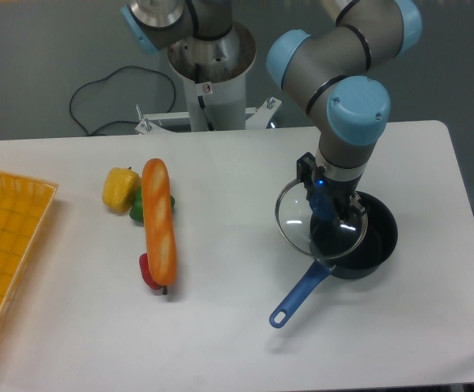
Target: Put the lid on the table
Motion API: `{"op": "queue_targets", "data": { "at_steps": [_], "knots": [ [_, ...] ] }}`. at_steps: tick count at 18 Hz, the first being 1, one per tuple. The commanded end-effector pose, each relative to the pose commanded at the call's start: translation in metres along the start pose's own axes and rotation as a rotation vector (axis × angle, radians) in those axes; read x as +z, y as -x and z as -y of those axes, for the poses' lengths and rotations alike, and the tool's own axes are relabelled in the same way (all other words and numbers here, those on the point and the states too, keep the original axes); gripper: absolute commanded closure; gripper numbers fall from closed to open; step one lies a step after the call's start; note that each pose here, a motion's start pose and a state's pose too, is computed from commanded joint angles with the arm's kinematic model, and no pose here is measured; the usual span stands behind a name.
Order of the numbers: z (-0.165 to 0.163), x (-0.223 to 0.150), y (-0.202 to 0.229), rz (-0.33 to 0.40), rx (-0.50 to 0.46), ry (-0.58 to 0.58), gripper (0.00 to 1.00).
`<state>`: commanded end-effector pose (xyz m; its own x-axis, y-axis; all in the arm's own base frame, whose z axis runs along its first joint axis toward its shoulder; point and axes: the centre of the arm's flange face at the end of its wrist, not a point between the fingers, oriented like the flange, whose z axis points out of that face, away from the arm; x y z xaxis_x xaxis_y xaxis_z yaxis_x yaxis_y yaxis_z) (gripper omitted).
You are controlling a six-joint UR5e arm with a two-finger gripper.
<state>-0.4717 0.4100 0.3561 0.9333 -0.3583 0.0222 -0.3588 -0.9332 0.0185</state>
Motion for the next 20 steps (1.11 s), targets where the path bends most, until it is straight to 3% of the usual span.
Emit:
{"op": "queue_targets", "data": {
  "at_steps": [20],
  "knots": [
    [0.0020,-0.0037,0.0010,0.006,-0.032,-0.010,0.39]
  ]
}}
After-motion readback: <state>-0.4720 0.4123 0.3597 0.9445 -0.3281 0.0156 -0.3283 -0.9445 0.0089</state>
